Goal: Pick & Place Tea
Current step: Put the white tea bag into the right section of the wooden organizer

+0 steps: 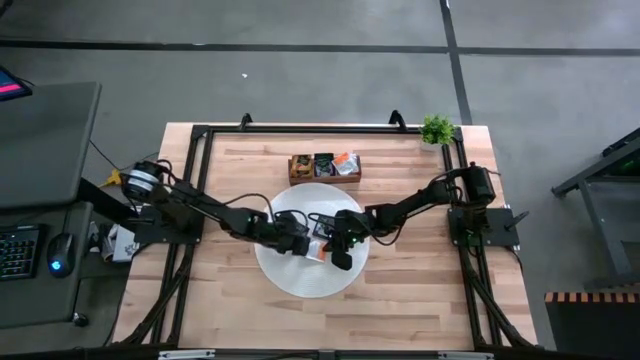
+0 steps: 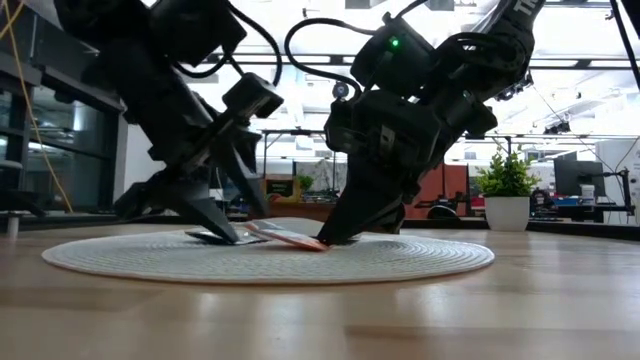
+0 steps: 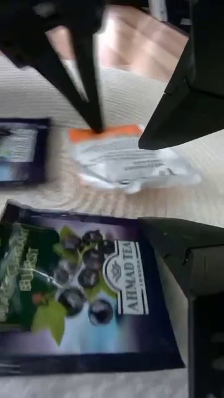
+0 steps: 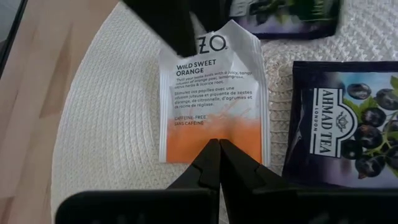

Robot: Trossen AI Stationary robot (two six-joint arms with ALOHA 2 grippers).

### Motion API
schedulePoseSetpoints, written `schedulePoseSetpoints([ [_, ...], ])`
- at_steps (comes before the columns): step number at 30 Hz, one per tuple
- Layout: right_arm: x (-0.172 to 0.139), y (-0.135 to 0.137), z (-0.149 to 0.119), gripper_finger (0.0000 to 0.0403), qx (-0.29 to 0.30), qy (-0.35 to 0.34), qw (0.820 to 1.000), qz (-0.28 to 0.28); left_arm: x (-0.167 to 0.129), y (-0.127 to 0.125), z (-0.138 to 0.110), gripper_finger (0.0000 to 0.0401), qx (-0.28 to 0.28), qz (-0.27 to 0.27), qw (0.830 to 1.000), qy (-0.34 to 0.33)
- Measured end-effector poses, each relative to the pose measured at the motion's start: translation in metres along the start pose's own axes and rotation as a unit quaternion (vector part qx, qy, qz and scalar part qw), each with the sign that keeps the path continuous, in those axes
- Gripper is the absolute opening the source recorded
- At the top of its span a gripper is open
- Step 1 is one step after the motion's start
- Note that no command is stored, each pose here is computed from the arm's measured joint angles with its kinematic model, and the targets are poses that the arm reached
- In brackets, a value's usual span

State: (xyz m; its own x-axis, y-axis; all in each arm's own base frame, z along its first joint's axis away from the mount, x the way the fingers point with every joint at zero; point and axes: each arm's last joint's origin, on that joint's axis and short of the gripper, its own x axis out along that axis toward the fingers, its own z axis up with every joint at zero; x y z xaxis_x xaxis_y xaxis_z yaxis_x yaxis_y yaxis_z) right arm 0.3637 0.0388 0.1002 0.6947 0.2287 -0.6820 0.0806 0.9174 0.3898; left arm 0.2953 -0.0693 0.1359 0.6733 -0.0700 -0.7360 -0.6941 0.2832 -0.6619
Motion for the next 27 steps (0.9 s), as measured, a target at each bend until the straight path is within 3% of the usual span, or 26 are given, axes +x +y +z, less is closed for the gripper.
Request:
schedulePoseSetpoints([
  [13,0.000,-0.001,0.001,0.0000,0.002,-0.005,1.000,-0.002,0.020,-0.020,0.003,0.0176,0.024,-0.014,0.999,0.017],
  [17,0.000,0.000,0.001,0.0000,0.004,-0.004,1.000,0.002,0.020,-0.021,0.003,0.0123,0.029,-0.015,0.999,0.018],
  [22,0.000,0.000,0.001,0.0000,0.004,-0.003,1.000,0.004,0.020,-0.020,0.002,0.0021,0.046,-0.010,0.999,0.023],
  [27,0.000,0.000,0.001,0.0000,0.005,-0.004,1.000,0.005,0.020,-0.020,0.002,0.0006,0.060,-0.012,0.998,0.025],
])
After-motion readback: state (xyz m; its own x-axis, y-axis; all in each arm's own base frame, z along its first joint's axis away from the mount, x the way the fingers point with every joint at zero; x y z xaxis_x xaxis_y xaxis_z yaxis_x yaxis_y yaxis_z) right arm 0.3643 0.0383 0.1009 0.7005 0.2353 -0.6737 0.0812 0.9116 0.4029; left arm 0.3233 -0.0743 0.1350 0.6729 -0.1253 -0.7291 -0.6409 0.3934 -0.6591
